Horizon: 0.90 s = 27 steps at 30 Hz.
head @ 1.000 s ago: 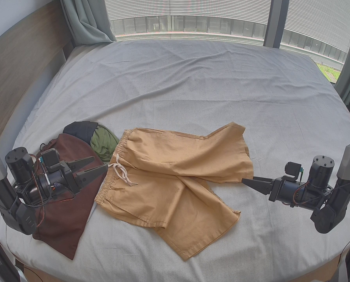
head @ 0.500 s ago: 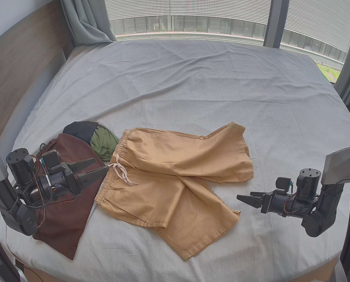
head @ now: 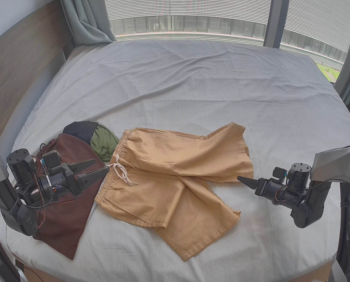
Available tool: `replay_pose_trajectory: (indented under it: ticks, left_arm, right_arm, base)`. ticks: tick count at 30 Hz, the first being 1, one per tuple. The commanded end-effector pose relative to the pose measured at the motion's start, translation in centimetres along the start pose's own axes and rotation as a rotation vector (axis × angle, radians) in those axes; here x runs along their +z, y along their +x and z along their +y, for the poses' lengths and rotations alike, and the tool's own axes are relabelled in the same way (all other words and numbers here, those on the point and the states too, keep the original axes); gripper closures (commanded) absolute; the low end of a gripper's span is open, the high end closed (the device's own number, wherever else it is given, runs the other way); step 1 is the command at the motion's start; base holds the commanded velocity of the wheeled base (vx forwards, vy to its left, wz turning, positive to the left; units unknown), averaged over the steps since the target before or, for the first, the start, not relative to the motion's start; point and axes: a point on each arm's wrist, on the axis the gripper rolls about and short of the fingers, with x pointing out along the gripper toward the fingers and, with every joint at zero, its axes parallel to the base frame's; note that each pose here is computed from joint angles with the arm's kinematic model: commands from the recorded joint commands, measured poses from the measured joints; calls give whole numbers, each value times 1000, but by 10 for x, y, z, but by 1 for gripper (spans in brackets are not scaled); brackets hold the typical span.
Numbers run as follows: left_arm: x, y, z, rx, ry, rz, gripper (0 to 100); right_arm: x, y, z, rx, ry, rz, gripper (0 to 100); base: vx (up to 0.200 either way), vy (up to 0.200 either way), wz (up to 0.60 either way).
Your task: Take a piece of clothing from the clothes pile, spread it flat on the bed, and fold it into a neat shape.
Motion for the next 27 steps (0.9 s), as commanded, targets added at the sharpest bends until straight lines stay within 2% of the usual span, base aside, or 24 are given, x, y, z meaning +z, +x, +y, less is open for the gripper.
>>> replay_pose_trajectory:
  ticks: [1,7,8,20,27]
  left_arm:
    - [0,0,0,1,0,0,0]
    - [0,0,0,0,2,-1,0]
    - [0,0,0,1,0,0,0]
    - [0,0,0,-1,0,1,0]
    - [-2,1,1,1,-5,6,0]
  right_arm:
    - [-5,12,-9,-19,5,-9,0]
    - [-11,24,-17,-46,7,-27,0]
    - [-12,25,-17,-46,7,-27,100]
    - [-8,21,-16,-48,1,-36,100]
    - [-8,6,-11,-65,6,-10,100]
  base:
    - [0,0,0]
    - [0,0,0]
    - [0,0,0]
    - [0,0,0]
    - [0,0,0]
